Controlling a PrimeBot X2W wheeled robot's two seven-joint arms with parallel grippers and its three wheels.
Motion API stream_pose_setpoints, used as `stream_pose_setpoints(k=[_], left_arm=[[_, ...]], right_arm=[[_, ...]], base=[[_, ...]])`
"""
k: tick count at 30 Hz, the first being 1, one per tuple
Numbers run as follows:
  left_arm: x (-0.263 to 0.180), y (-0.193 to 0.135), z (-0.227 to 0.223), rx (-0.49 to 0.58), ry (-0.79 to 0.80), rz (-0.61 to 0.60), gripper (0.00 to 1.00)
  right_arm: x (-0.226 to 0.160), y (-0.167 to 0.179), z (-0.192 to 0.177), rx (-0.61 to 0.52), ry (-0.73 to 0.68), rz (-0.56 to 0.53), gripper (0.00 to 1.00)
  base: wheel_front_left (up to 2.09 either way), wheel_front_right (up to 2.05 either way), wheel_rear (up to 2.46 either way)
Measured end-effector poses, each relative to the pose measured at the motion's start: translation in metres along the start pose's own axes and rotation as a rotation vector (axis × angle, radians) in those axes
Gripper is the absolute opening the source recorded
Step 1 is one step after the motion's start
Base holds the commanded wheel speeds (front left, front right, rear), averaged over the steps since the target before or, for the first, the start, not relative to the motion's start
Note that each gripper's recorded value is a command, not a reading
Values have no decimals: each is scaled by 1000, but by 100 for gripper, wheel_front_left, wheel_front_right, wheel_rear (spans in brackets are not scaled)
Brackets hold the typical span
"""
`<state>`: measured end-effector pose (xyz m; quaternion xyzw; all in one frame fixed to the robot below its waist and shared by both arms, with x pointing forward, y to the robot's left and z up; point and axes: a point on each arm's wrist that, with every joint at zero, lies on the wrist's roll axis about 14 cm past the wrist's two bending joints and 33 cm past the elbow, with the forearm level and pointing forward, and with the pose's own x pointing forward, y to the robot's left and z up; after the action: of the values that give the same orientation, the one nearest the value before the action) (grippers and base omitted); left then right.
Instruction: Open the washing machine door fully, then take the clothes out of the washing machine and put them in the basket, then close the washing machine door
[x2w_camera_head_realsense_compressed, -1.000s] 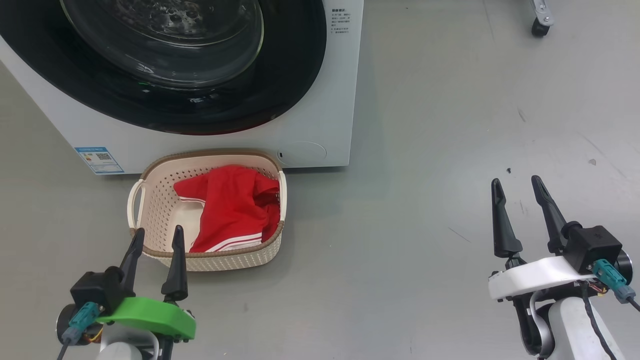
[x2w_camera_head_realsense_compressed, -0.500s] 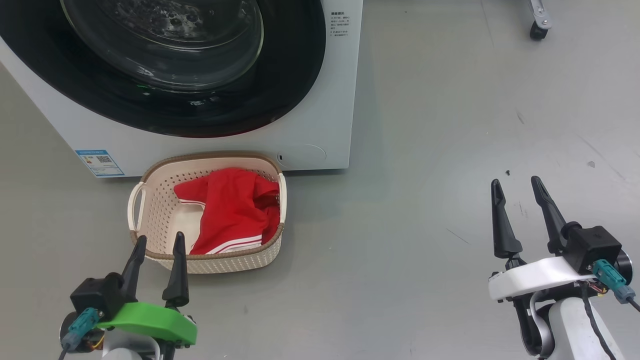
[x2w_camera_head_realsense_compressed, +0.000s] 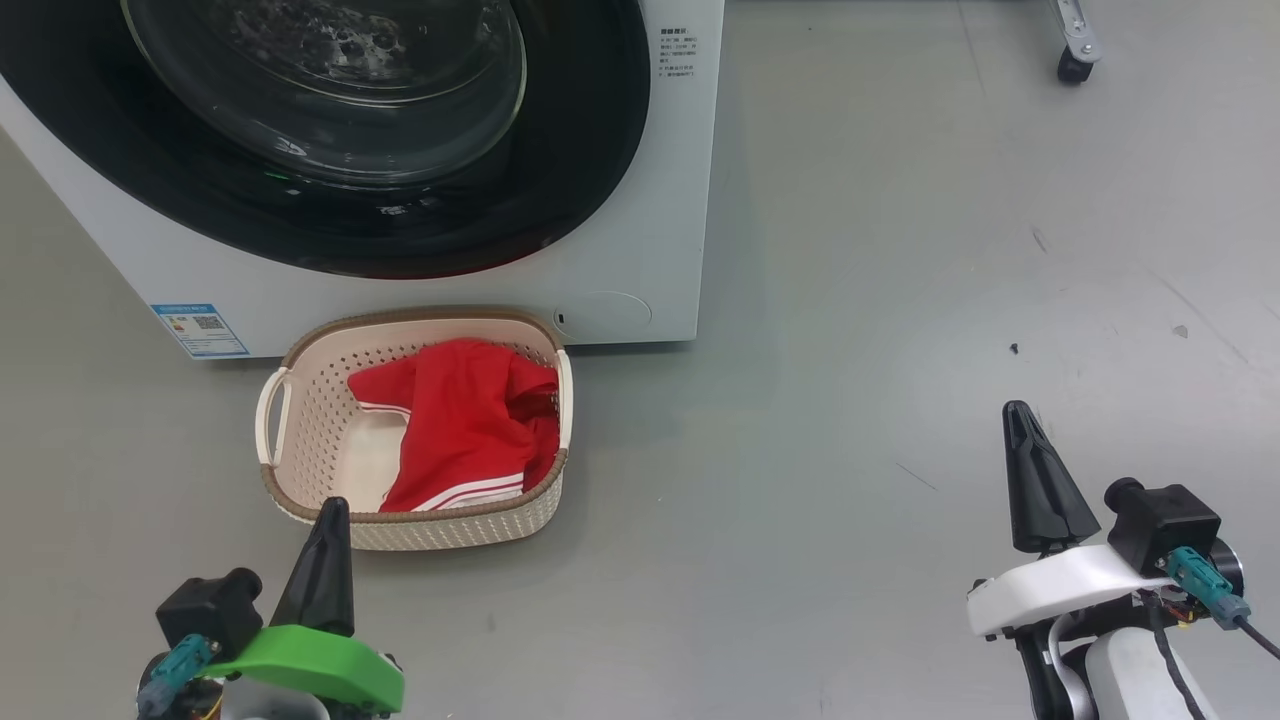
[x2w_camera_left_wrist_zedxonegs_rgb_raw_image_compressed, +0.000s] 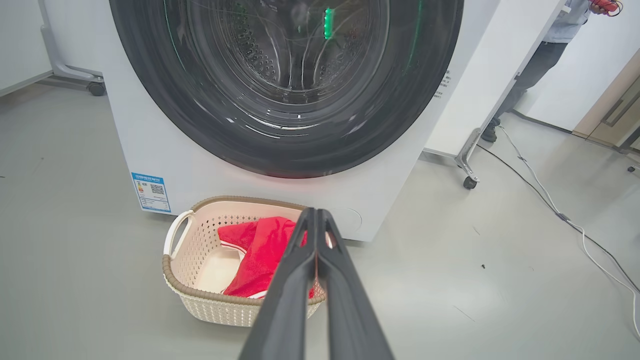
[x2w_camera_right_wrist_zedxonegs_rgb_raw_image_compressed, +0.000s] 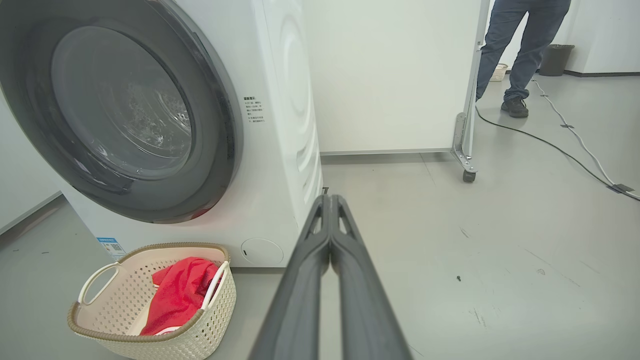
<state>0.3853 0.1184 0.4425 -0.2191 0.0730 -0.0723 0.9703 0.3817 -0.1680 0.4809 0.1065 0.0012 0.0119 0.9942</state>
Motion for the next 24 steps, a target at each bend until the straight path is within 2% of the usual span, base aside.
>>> stream_pose_setpoints(k=[24], left_arm=[[-4, 13, 13, -267, -24, 68, 0]], right_arm=[[-2, -16, -2, 323, 36, -83, 0]], base=[[0, 0, 0]])
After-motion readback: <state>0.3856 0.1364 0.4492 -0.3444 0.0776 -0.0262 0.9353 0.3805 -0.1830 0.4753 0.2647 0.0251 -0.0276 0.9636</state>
